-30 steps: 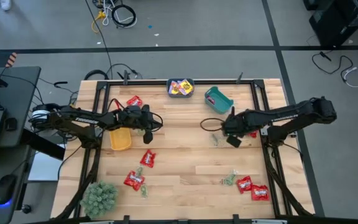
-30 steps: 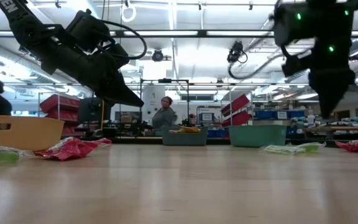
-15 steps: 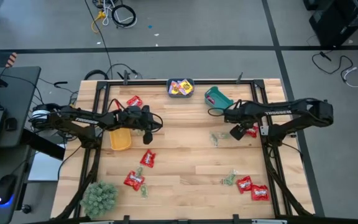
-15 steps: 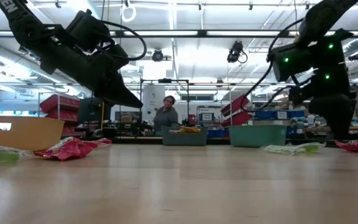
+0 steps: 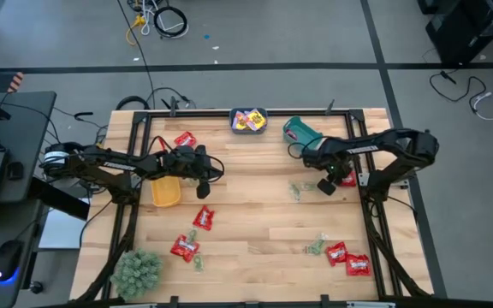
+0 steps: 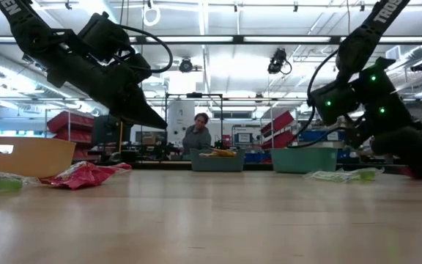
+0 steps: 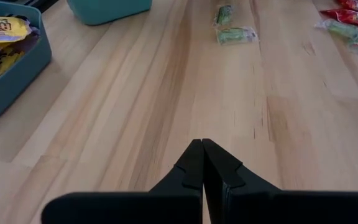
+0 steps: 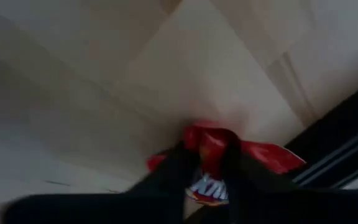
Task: Sort candy
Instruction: Put the red candy into the green bin
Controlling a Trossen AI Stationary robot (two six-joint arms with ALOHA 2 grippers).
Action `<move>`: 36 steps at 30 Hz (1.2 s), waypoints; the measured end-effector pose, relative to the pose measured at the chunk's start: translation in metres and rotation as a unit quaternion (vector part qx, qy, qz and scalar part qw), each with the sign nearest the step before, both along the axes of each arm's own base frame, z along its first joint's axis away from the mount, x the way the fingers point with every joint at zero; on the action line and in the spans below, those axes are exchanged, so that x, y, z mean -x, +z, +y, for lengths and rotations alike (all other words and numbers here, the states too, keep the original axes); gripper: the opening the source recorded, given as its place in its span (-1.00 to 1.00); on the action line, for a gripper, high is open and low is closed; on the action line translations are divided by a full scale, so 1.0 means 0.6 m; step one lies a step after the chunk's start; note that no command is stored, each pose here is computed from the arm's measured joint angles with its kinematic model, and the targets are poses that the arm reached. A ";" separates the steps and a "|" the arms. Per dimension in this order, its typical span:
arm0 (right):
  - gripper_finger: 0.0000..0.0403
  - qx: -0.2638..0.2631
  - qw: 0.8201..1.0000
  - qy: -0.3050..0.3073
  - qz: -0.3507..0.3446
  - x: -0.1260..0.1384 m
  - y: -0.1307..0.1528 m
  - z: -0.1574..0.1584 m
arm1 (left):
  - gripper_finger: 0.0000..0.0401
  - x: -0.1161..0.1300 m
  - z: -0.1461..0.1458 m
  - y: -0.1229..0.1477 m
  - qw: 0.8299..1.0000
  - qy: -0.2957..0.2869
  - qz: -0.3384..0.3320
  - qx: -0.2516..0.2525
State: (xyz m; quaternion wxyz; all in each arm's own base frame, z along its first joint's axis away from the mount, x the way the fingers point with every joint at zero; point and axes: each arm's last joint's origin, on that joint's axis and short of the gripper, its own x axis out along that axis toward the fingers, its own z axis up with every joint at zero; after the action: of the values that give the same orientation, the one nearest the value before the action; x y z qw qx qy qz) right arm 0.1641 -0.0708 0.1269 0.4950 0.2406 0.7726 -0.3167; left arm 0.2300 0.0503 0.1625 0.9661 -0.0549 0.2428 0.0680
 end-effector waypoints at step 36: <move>-0.88 0.211 0.955 0.086 -0.191 -0.163 0.097 -0.151 | -0.99 -0.002 0.000 0.004 1.000 0.002 -0.014 0.000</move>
State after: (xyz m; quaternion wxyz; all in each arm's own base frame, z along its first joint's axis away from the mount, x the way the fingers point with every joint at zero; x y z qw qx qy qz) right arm 0.2620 -0.1617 0.1854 0.6982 0.1188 0.5970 -0.3769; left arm 0.2313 0.0506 0.1649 0.9693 -0.0559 0.2293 0.0689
